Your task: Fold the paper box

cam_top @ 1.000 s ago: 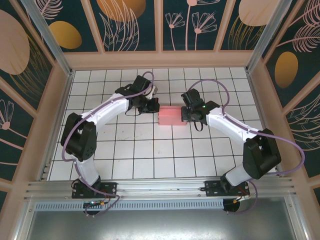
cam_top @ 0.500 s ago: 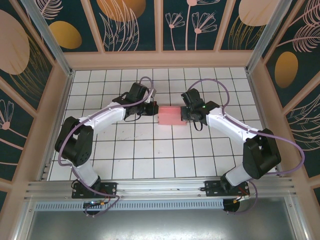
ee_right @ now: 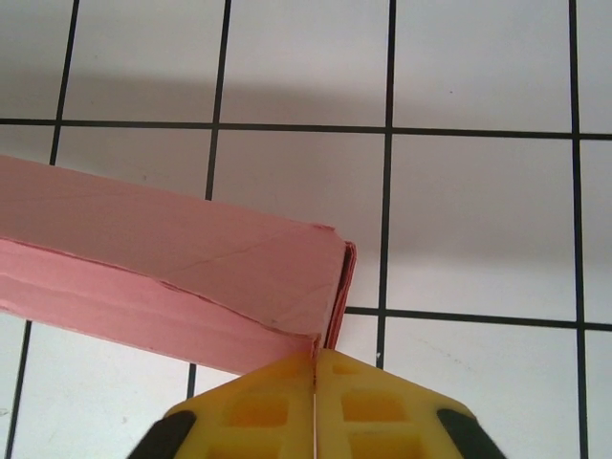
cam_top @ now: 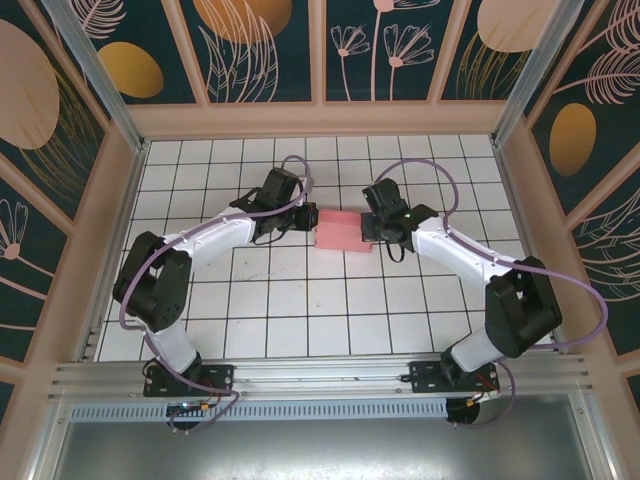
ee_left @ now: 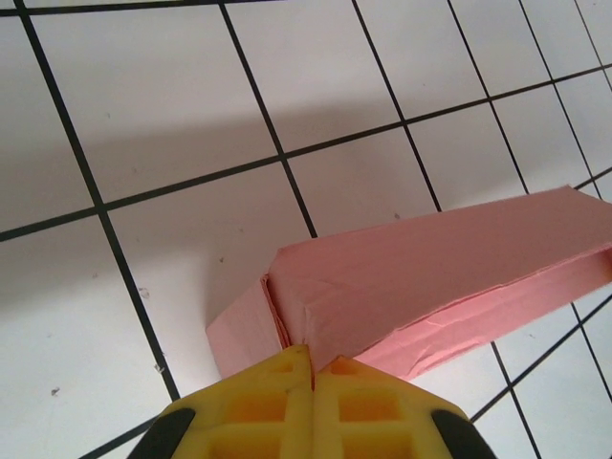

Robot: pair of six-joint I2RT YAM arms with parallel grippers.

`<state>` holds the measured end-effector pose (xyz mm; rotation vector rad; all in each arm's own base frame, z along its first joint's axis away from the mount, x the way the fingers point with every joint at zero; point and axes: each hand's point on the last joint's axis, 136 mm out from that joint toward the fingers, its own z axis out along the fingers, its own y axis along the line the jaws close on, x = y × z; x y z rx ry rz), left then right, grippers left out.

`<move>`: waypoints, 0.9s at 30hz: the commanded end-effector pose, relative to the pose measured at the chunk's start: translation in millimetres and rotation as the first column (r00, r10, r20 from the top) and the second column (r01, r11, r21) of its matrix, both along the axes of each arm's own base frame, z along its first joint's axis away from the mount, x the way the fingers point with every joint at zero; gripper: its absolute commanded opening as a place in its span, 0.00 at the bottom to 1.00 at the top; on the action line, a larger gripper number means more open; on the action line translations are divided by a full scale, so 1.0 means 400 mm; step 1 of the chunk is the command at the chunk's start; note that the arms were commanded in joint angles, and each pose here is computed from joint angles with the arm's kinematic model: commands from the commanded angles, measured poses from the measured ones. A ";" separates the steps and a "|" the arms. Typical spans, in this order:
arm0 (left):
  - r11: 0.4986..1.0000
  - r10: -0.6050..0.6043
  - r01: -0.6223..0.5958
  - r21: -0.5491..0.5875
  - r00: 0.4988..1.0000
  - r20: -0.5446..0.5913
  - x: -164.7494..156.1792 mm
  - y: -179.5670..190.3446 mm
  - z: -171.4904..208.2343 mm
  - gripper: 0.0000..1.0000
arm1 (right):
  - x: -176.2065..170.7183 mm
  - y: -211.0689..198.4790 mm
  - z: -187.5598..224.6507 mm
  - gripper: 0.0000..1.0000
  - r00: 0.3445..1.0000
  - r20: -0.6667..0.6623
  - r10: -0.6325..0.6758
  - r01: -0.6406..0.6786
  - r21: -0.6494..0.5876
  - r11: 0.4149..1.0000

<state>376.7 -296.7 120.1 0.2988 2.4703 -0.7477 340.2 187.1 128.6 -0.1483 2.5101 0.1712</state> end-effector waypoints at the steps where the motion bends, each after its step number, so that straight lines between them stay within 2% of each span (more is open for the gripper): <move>1: 0.994 -0.019 0.028 0.105 0.996 -0.084 -0.040 0.015 -0.077 0.00 | 0.006 0.028 0.070 0.23 0.995 0.098 0.020 -0.028 0.079 0.997; 4: 0.994 -0.021 0.030 0.105 0.996 -0.086 -0.039 0.012 -0.078 0.00 | 0.008 0.023 0.097 0.51 0.990 0.141 0.017 -0.030 0.089 0.996; 5: 0.995 -0.023 0.032 0.099 0.996 -0.087 -0.040 0.010 -0.078 0.00 | 0.006 0.023 0.106 0.58 0.987 0.157 0.019 -0.033 0.091 0.995; 8: 0.995 -0.031 0.039 0.091 0.995 -0.090 -0.044 0.005 -0.078 0.00 | 0.006 0.014 0.139 0.72 0.978 0.208 0.004 -0.027 0.106 0.994; 10: 0.995 -0.031 0.039 0.092 0.996 -0.086 -0.042 0.007 -0.077 0.00 | 0.010 0.011 0.162 0.76 0.971 0.240 -0.017 -0.016 0.135 0.991; 14: 0.995 -0.044 0.051 0.086 0.996 -0.080 -0.048 0.005 -0.074 0.02 | 0.042 0.004 0.178 0.74 0.967 0.221 -0.130 0.080 0.220 0.972; 18: 0.996 -0.058 0.063 0.064 0.996 -0.073 -0.060 0.000 -0.071 0.05 | 0.070 0.000 0.139 0.69 0.968 0.162 -0.193 0.157 0.214 0.964; 24: 0.996 -0.077 0.080 0.033 0.994 -0.071 -0.079 -0.006 -0.075 0.10 | 0.078 0.008 0.055 0.66 0.980 0.091 -0.174 0.159 0.155 0.975; 27: 0.996 -0.077 0.079 0.028 0.995 -0.069 -0.081 -0.006 -0.070 0.17 | 0.064 0.010 0.027 0.65 0.984 0.068 -0.167 0.154 0.157 0.975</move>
